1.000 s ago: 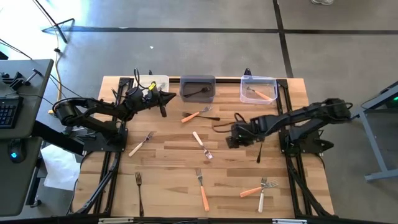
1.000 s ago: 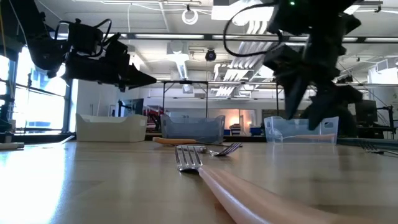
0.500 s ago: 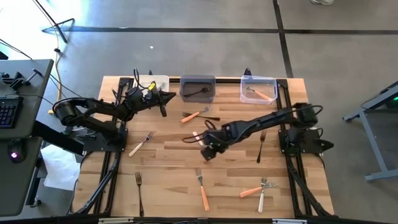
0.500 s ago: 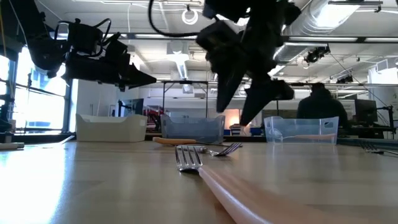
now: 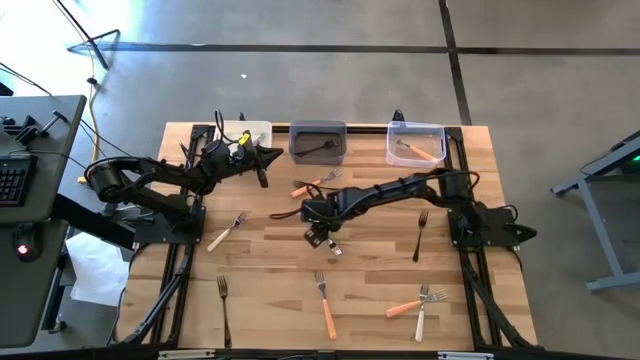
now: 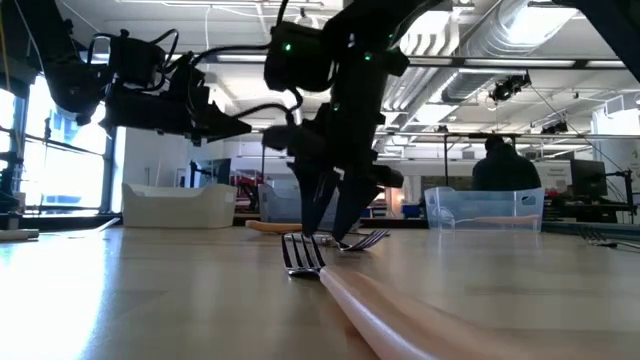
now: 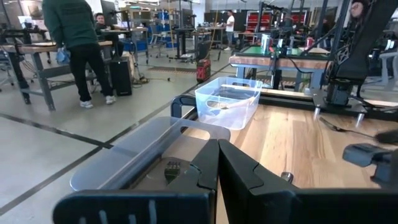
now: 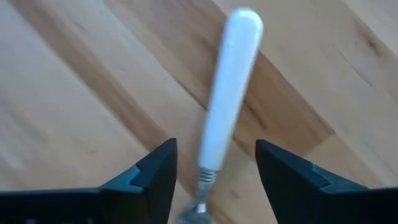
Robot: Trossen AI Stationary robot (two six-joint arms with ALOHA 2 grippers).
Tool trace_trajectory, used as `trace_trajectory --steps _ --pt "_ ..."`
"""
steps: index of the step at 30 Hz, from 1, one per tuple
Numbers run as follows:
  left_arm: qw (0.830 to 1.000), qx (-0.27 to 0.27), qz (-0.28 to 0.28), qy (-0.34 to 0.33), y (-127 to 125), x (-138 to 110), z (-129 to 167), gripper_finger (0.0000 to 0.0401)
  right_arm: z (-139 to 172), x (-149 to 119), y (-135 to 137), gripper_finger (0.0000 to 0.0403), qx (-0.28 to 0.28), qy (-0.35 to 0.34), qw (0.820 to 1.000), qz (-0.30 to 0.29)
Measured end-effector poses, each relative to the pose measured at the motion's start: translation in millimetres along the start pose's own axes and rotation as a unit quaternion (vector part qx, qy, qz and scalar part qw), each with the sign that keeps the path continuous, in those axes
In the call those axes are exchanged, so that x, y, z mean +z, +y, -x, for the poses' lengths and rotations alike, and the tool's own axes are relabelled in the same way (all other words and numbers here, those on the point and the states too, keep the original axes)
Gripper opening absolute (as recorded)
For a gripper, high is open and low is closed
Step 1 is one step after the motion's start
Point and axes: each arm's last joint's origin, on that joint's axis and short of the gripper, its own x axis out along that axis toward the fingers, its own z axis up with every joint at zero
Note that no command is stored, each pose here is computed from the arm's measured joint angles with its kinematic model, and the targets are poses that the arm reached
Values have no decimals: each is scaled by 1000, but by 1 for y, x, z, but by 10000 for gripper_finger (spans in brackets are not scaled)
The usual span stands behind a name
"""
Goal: Sort silverware by color (type)
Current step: Put the white fork into the white bin
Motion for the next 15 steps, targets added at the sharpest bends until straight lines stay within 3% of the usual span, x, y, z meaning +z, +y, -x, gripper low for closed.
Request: trace_trajectory --steps 8,12,15 --pt "1000 -11 -13 5 0 -1 0 0 0 3 1 139 -3 7 999 45" --pt "994 -108 -30 10 -6 1 -4 0 22 0 1 136 12 21 995 92" --pt "982 -176 -23 67 -15 3 -19 0 45 -12 -1 126 -37 13 989 142"
